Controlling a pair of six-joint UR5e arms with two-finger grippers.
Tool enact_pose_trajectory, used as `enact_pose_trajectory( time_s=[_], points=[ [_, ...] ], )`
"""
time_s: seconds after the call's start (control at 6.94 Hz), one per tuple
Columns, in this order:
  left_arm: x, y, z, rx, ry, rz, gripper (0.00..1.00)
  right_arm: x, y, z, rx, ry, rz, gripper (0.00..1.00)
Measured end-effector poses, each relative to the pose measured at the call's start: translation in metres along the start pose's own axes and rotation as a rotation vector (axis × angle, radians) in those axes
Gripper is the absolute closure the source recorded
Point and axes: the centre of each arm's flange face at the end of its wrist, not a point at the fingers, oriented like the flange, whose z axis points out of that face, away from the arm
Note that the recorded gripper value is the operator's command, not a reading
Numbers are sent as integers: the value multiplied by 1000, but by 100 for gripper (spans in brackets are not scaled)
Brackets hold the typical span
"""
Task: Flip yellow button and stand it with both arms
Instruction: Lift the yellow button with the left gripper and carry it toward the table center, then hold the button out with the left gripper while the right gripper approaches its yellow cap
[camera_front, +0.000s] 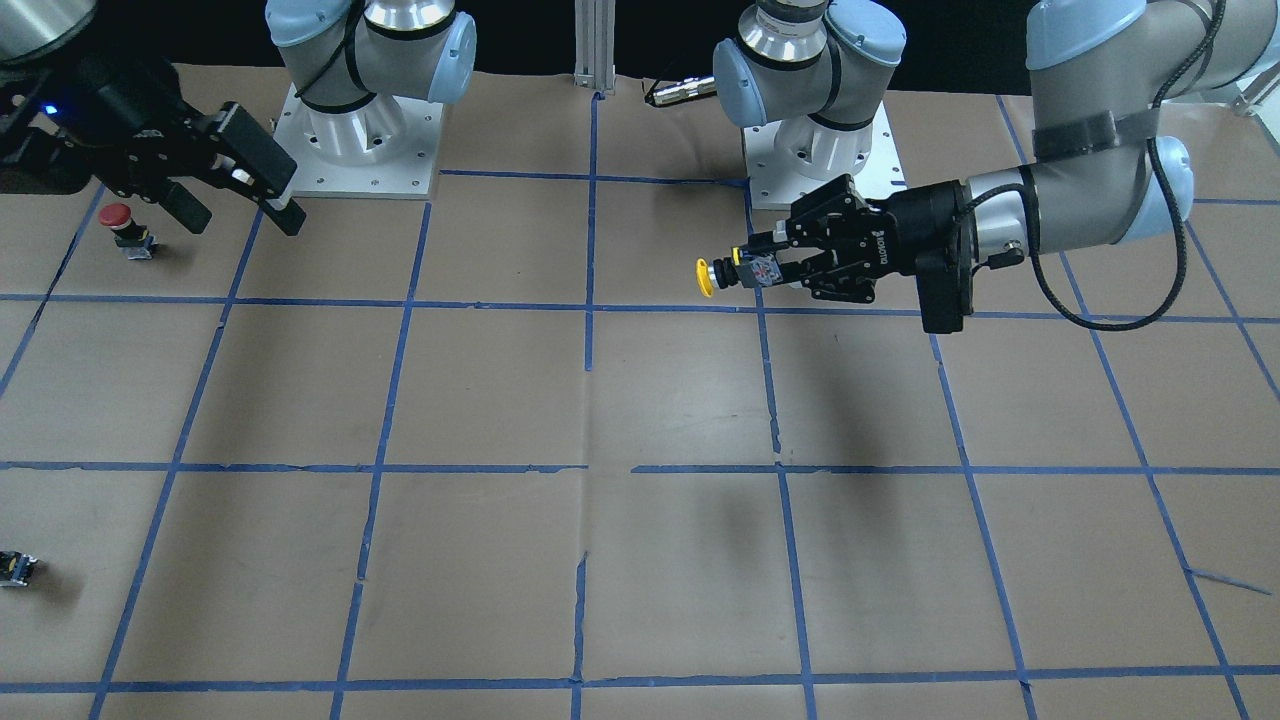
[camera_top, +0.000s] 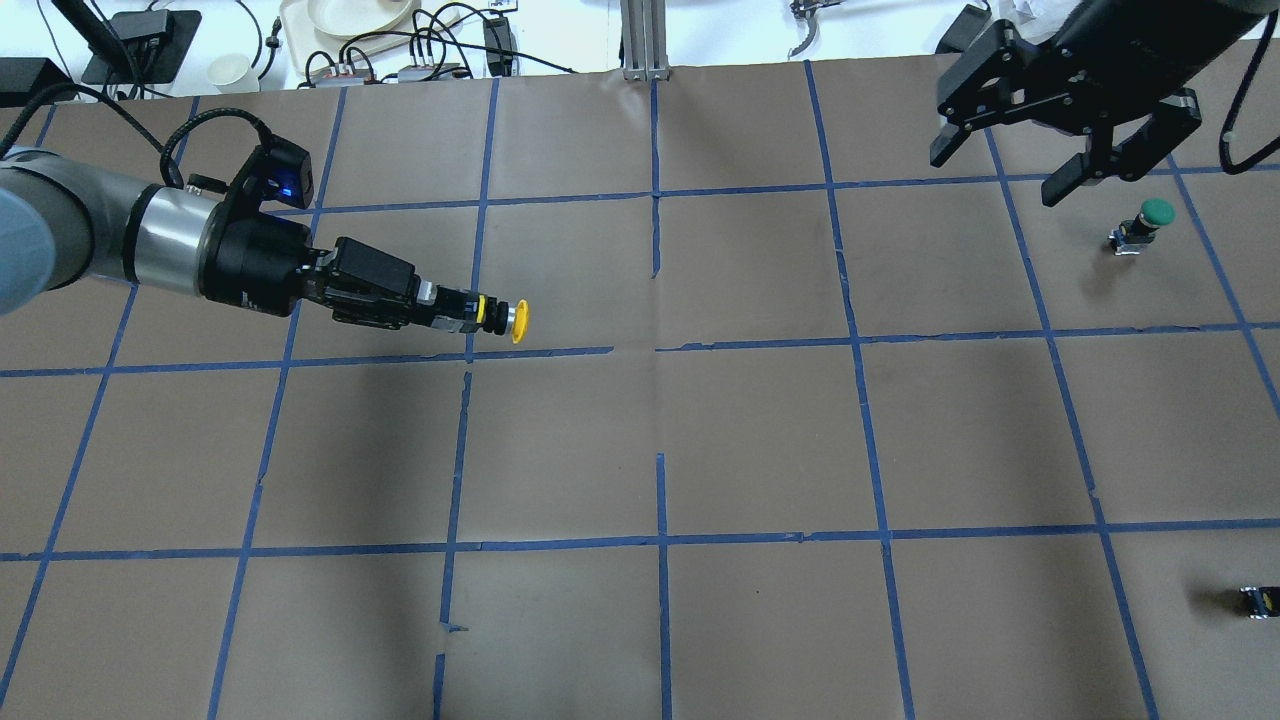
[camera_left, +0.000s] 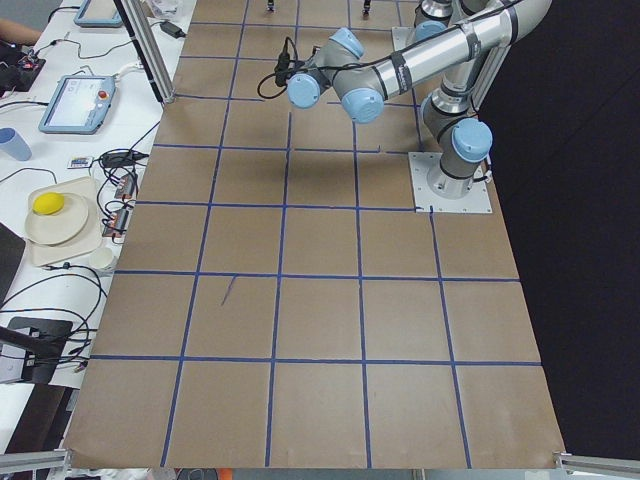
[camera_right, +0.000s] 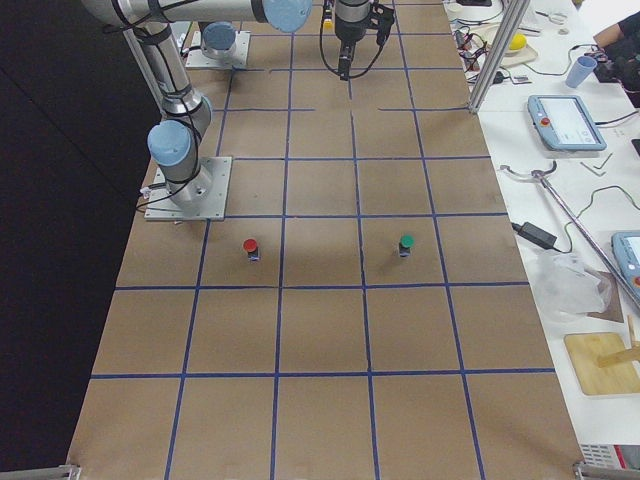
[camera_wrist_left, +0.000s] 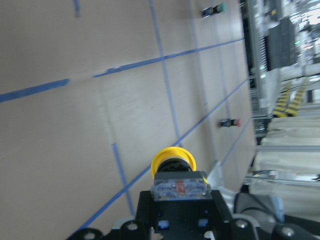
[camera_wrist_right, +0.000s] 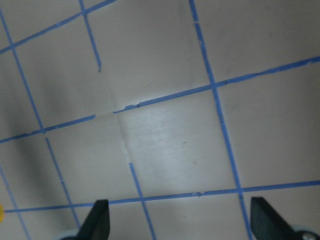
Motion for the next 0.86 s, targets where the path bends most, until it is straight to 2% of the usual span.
enact_pose_trajectory(
  time_s=[0.29, 0.43, 0.58, 0.72, 0.86],
  points=[
    [43, 5, 38, 96, 189, -80, 77, 21, 0, -2, -134, -339, 149, 0],
    [60, 10, 56, 128, 256, -111, 77, 19, 2, 2, -184, -481, 204, 0],
    [67, 14, 69, 164, 307, -141, 77, 13, 5, 7, -211, -624, 257, 0],
    [69, 16, 79, 210, 357, -176, 77, 7, 10, 11, -222, -739, 294, 0],
    [74, 16, 91, 248, 398, -195, 77, 3, 18, 15, -228, -800, 311, 0]
  ],
)
